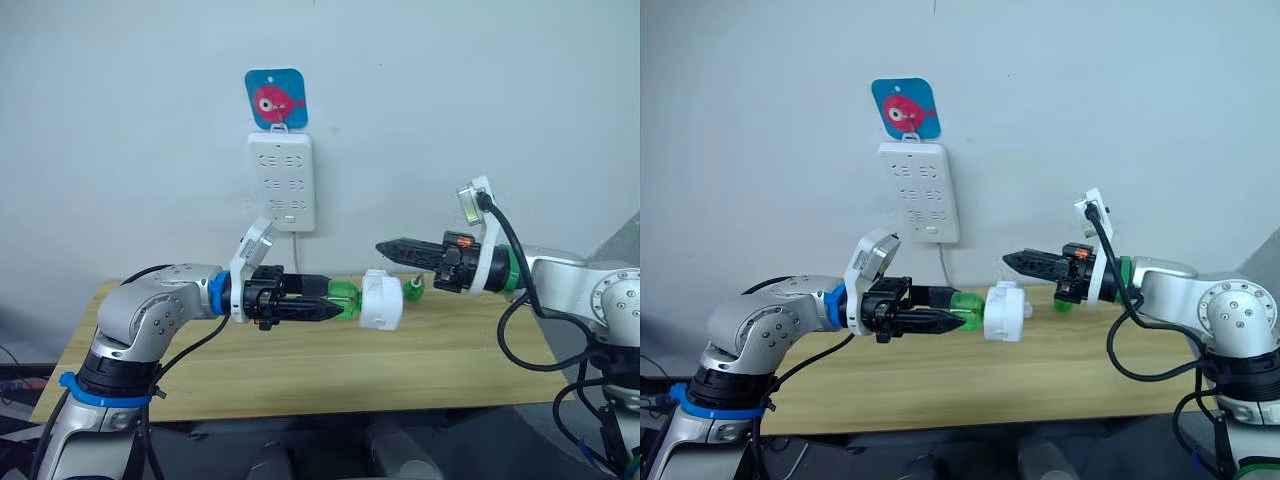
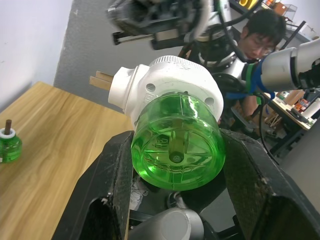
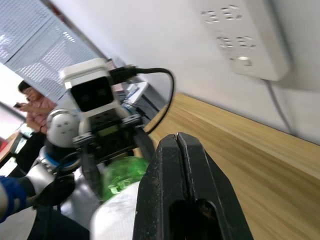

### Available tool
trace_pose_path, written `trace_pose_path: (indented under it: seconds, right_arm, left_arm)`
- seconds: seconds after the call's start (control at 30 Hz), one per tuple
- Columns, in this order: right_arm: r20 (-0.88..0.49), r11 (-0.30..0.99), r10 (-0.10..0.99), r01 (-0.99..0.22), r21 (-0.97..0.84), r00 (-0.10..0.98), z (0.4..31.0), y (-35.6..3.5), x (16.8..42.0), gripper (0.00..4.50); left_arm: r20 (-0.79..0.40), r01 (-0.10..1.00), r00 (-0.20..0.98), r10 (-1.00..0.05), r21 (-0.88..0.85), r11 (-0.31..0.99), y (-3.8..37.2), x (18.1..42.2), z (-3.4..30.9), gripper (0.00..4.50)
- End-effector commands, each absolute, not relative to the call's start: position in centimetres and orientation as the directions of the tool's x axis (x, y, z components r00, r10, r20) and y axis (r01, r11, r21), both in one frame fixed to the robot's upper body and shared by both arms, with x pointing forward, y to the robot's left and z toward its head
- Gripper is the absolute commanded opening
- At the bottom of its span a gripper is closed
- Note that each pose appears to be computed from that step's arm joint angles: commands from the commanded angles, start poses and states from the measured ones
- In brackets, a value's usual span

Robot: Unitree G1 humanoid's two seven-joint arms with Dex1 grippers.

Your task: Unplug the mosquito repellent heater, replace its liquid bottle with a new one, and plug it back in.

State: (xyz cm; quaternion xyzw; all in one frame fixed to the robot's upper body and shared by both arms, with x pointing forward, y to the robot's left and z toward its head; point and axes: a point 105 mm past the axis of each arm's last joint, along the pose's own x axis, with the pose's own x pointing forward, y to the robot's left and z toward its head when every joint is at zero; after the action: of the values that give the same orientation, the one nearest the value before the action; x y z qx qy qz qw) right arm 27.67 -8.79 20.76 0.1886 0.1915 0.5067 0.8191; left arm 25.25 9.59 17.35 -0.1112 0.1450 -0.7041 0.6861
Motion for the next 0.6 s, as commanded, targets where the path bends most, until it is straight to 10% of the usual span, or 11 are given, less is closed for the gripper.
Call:
trace_pose_path:
  seconds: [0.03,0.6]
  right_arm:
    - [-0.121,0.402,0.912,-0.790,0.463,0.393,21.0,-8.8,27.2,0.00]
    - [-0.195,0.315,0.948,-0.829,0.461,0.252,18.9,-7.5,25.0,0.00]
  left_arm:
    - [-0.004,0.945,-0.058,-0.998,-0.323,-0.053,9.5,24.9,18.8,2.25]
    - [0.035,0.936,-0.071,-0.997,-0.344,-0.078,9.3,24.8,19.7,2.25]
